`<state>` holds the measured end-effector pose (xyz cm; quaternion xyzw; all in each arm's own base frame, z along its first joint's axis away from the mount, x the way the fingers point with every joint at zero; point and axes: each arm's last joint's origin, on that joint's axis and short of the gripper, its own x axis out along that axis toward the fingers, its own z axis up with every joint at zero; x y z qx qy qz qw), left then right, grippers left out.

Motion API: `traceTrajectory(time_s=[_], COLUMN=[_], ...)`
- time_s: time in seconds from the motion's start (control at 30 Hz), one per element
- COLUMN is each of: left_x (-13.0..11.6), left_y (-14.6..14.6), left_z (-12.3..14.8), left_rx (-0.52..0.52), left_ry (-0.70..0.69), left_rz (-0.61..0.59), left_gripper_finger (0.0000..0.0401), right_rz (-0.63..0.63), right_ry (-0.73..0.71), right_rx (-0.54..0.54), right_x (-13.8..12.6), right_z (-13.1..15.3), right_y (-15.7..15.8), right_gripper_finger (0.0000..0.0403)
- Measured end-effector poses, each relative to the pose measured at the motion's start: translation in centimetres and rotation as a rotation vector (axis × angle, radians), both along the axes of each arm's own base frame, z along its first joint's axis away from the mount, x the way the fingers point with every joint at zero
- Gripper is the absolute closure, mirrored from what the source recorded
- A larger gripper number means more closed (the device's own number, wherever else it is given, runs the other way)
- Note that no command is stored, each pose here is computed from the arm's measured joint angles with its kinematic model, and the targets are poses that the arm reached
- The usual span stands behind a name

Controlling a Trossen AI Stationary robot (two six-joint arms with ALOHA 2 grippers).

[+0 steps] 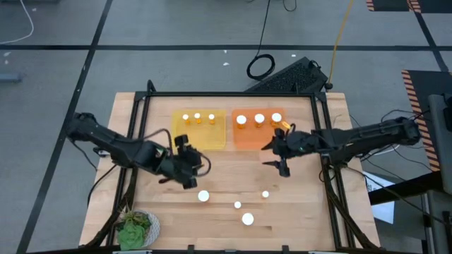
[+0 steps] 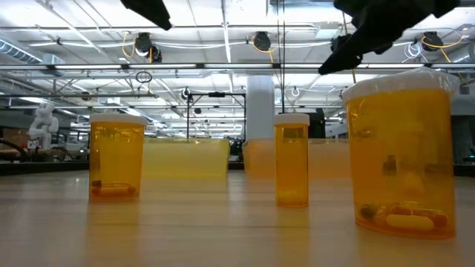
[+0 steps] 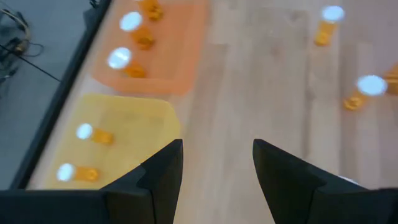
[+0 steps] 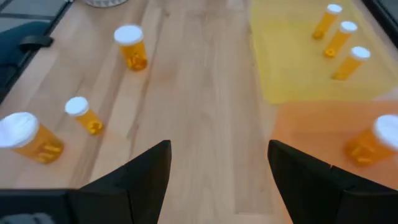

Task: Pick and place medicine bottles into bin by pill shape (circle, oval)
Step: Put the small orange pill bottle into the yellow bin

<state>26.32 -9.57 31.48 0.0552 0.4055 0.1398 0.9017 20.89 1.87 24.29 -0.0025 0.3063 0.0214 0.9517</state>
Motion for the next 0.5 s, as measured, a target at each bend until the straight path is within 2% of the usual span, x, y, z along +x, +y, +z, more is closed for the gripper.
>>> traceTrajectory(time_s=[0.27,0.5], left_x=[1.8,5.3], left_y=[-3.5,-5.9], left_z=[-3.4,-5.7], left_rx=[0.004,-0.064], left_ry=[0.063,-0.021], left_rz=[-0.049,-0.218], left_gripper_finger=[0.0203,0.0193], right_rz=[0.001,0.035], right_ry=[-0.012,-0.056], right_rx=[0.006,0.01], right_x=[-0.5,-0.6], right_z=[-1.3,-1.4], right_y=[2.2,3.1], right_gripper_finger=[0.014,0.014])
